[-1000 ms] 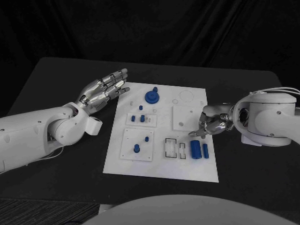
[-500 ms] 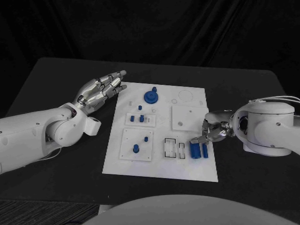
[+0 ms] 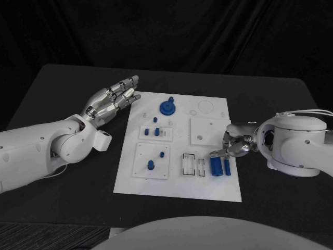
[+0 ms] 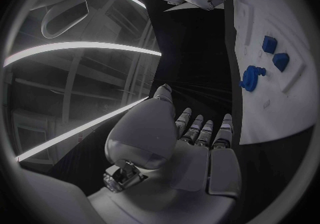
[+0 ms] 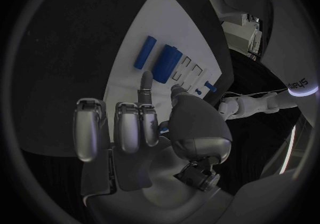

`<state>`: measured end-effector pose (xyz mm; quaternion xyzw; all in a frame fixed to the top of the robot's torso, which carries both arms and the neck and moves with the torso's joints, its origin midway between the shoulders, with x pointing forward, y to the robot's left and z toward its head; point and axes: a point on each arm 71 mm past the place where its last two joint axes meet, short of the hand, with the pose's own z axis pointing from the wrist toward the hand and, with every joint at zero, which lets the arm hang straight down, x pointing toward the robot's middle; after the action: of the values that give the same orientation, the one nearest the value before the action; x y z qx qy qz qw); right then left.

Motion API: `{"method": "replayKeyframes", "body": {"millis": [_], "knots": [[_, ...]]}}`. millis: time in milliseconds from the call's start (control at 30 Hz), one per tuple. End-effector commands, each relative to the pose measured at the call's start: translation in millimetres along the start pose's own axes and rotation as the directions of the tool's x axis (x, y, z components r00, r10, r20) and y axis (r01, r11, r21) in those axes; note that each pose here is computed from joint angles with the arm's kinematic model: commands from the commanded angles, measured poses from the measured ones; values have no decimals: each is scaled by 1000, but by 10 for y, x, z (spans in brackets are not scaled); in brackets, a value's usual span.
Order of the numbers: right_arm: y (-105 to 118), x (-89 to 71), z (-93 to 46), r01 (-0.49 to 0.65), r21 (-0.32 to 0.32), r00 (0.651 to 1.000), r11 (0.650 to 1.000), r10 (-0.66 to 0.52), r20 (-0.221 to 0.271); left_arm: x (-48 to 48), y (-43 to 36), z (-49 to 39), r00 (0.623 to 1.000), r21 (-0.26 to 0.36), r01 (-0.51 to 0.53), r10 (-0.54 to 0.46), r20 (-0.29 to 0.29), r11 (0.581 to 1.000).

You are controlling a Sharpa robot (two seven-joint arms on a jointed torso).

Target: Assemble the parts on the task board

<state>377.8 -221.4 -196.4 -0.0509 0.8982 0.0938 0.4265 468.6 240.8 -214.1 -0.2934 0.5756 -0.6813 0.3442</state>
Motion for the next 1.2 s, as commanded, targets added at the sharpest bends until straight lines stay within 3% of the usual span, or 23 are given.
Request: {"method": "replayKeyframes", "body": {"millis": [33, 1200], "knots": [[-2, 15, 6, -8, 15, 1000, 1000, 8, 21, 20, -20, 4, 1000, 38, 3, -2, -12, 999], [117, 221, 152, 46, 20, 996, 999, -45, -77, 22, 24, -12, 999, 18, 21, -20, -29, 1000]]}}
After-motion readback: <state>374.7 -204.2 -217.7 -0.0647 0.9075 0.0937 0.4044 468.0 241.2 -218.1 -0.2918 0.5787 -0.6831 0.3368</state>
